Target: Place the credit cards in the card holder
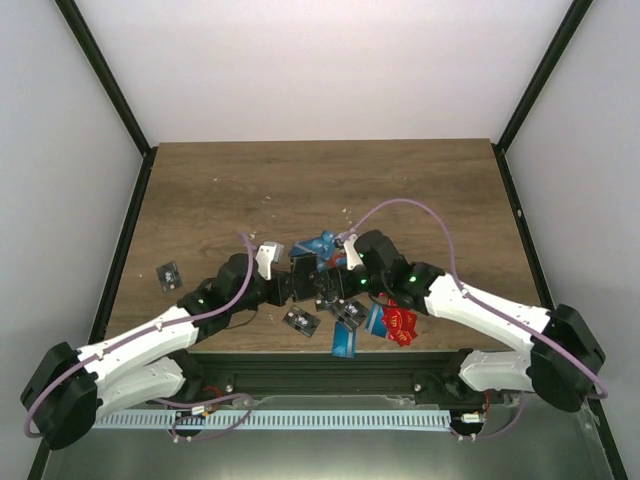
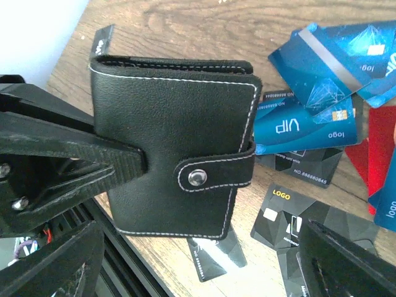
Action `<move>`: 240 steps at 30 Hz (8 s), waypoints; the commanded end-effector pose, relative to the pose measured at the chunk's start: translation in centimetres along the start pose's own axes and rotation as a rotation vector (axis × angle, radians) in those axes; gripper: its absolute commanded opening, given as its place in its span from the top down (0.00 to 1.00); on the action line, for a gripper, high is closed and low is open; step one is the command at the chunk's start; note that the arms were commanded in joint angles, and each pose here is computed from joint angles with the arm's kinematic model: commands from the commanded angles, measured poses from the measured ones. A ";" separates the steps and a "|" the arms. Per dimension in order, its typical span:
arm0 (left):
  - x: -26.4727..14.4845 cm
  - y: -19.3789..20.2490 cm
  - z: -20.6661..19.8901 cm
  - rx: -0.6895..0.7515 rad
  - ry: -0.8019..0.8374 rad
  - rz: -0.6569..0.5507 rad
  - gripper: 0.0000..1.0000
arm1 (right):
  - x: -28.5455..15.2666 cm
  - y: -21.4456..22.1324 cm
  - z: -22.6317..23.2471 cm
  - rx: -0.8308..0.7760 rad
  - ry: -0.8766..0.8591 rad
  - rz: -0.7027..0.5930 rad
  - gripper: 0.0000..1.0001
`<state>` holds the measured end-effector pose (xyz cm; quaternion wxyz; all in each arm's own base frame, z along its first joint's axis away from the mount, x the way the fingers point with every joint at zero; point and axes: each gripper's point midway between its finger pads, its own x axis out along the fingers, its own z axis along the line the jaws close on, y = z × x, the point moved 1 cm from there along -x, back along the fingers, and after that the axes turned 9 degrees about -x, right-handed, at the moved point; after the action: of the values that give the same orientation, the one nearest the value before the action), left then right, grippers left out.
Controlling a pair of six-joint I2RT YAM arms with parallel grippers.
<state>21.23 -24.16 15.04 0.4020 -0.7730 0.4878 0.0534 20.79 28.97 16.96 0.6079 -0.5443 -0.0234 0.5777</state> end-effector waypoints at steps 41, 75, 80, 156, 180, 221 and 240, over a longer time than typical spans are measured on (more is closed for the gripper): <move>-2.8 -1.1 -4.4 0.058 0.169 -0.025 0.96 | 3.2 1.3 -7.0 0.048 0.352 0.079 0.17; -5.0 -0.7 0.3 -0.002 -0.058 -0.086 0.96 | 1.4 1.5 3.5 -0.070 -0.317 -0.019 0.22; -5.1 -0.6 0.6 -0.015 -0.070 -0.085 0.96 | 3.5 0.8 2.9 -0.035 -0.270 0.007 0.24; -4.3 7.0 7.9 -0.265 -0.445 0.106 0.31 | 8.8 10.1 4.9 0.158 -0.302 0.321 0.99; -3.1 7.3 5.3 -0.131 -0.433 0.114 0.37 | 6.9 8.1 5.3 0.118 -0.287 0.249 0.99; -6.1 6.1 9.8 -0.166 -0.657 -0.036 0.54 | 7.8 9.3 2.1 0.133 -0.178 0.272 0.99; -6.9 6.9 13.2 -0.277 -0.725 -0.135 0.58 | 8.1 8.3 -3.3 0.186 -0.067 0.270 0.99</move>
<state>15.72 -12.56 5.46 0.4480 -0.7685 0.2759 0.3640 18.83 31.21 5.22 0.5712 -0.4537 0.0745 0.6799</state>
